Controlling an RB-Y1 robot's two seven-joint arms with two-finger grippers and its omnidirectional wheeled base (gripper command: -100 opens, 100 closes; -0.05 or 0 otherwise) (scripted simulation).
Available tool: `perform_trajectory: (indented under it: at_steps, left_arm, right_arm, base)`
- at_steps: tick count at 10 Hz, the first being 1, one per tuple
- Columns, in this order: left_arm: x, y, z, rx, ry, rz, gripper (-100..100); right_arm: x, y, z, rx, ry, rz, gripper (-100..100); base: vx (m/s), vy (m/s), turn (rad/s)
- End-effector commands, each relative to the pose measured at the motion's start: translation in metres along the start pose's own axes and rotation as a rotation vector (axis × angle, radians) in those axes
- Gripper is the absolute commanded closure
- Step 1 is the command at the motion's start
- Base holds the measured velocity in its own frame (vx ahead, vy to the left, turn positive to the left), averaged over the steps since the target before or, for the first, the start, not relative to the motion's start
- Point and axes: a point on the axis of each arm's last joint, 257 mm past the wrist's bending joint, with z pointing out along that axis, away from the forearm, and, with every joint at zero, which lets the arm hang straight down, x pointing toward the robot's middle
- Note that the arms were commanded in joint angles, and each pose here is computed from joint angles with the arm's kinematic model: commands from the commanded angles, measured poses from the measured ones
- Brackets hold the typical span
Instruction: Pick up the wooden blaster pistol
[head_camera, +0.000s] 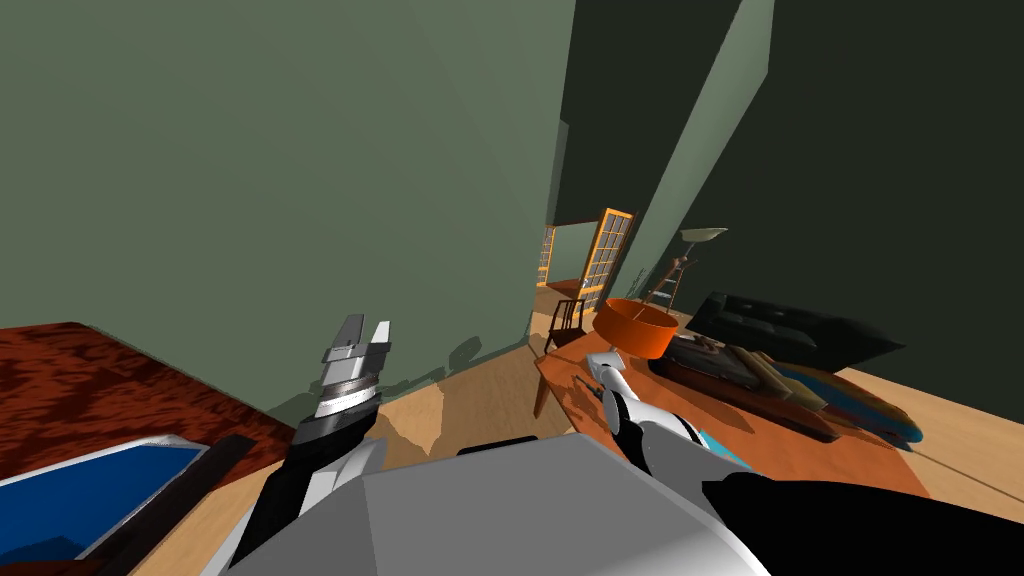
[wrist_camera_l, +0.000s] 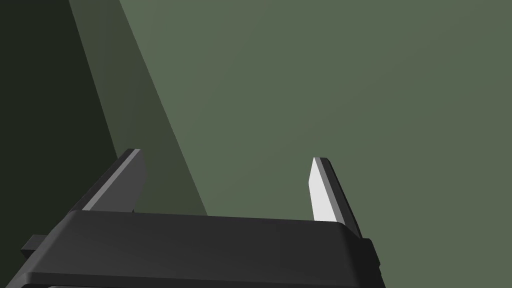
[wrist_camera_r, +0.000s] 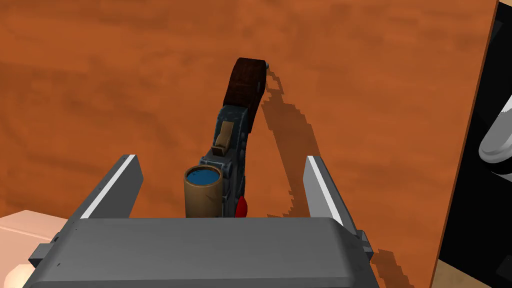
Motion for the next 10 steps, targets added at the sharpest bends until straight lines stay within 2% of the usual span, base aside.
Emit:
perform_trajectory:
  at_steps: [1,2,6,9,10]
  left_arm:
    - [0.000,0.000,0.000,0.000,0.000,0.000,0]
    - [0.000,0.000,0.000,0.000,0.000,0.000,0]
    - [0.000,0.000,0.000,0.000,0.000,0.000,0]
    - [0.000,0.000,0.000,0.000,0.000,0.000,0]
    - [0.000,0.000,0.000,0.000,0.000,0.000,0]
  right_arm:
    - [-0.013,0.009,-0.006,-0.050,-0.036,0.021,-100]
    - [-0.015,0.011,-0.006,-0.055,-0.042,0.022,-100]
    - [-0.045,0.030,-0.023,-0.163,-0.127,0.068,-100]
    - [-0.048,0.032,-0.026,-0.172,-0.134,0.071,-100]
    - [-0.048,0.032,-0.026,-0.172,-0.134,0.072,0]
  base:
    - [0.022,-0.046,0.101]
    - [0.015,-0.041,0.056]
    - [0.029,-0.064,0.100]
    - [0.010,-0.029,0.015]
    - [0.000,0.000,0.000]
